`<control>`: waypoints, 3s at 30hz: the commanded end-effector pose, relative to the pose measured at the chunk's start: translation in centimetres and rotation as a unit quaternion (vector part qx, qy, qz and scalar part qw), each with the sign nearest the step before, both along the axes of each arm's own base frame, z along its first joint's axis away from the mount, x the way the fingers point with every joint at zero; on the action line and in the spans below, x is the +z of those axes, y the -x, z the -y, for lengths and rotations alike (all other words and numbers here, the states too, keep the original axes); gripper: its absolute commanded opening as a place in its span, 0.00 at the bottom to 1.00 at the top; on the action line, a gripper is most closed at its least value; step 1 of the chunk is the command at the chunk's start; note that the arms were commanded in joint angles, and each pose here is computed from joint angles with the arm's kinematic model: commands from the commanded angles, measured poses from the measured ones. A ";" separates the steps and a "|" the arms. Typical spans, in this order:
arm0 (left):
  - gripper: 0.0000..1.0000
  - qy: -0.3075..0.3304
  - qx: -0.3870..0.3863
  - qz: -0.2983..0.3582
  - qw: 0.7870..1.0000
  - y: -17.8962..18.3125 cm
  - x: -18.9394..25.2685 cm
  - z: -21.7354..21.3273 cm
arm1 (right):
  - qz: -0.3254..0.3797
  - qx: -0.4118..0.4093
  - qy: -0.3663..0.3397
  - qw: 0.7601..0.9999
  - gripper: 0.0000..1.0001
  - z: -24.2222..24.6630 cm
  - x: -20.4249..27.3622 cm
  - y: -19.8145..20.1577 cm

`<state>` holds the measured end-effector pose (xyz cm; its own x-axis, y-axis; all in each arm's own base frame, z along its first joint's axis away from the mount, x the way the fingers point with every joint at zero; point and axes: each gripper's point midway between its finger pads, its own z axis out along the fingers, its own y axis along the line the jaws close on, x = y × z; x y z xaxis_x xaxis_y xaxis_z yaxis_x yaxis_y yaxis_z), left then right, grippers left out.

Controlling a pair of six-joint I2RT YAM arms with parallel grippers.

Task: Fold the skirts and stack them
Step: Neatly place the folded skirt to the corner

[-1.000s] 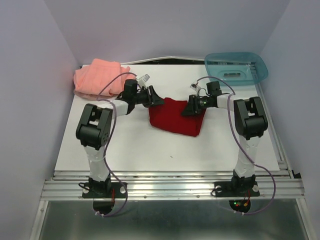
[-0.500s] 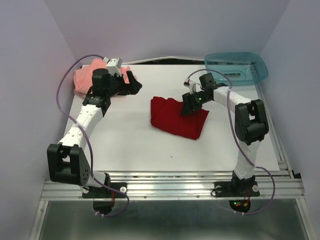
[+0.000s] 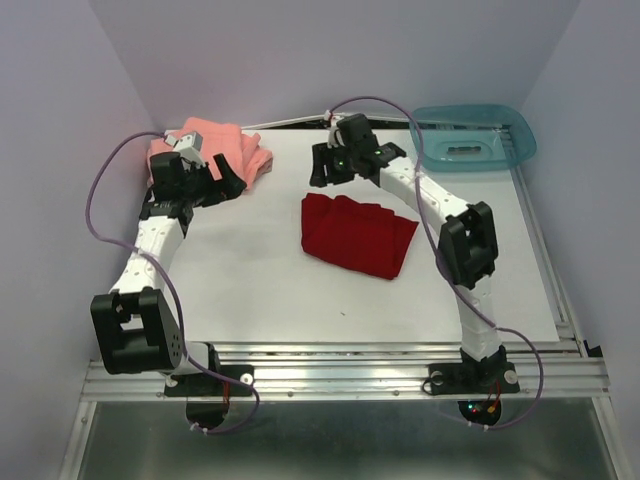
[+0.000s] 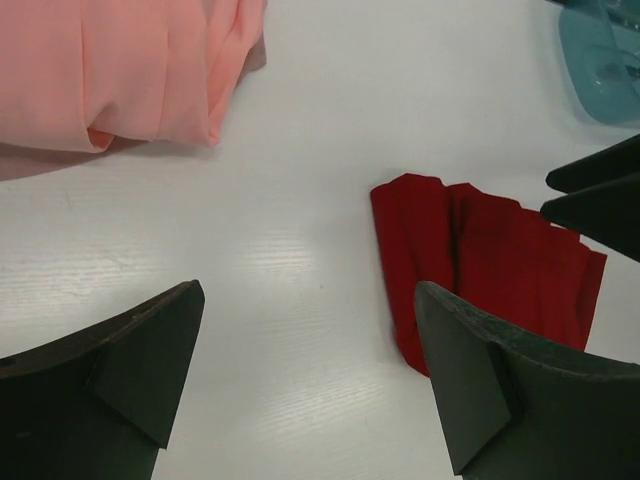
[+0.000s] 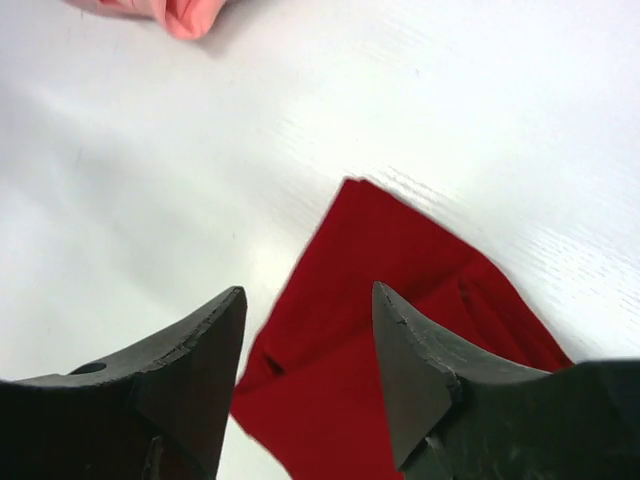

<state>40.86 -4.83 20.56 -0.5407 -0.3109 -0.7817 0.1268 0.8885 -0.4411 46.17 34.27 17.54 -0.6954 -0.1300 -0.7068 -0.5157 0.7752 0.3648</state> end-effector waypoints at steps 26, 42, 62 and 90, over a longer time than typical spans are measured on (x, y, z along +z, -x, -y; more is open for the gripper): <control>0.97 0.112 -0.162 -0.041 0.980 6.2 -6.8 7.3 | -0.006 -0.096 0.154 0.983 0.01 -5.5 -10.8 1.3; 0.99 0.203 -0.172 -0.046 0.963 7.0 -10.1 15.8 | -0.066 -0.117 0.034 0.990 0.01 -6.7 -5.9 1.7; 0.99 0.285 -0.185 -0.048 0.939 6.7 -11.2 20.6 | -0.090 -0.081 -0.030 0.992 0.01 -7.9 -1.9 3.3; 0.36 0.265 -0.107 -0.080 0.955 3.7 -15.4 20.1 | -0.112 -0.057 -0.080 0.989 0.15 -8.5 0.3 3.9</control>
<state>35.63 -25.05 4.95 -0.7628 -0.4996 -0.4106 0.1712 0.4562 -0.8733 41.46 41.88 11.30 -0.8871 0.0081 -0.4614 -0.2557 0.8236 0.5062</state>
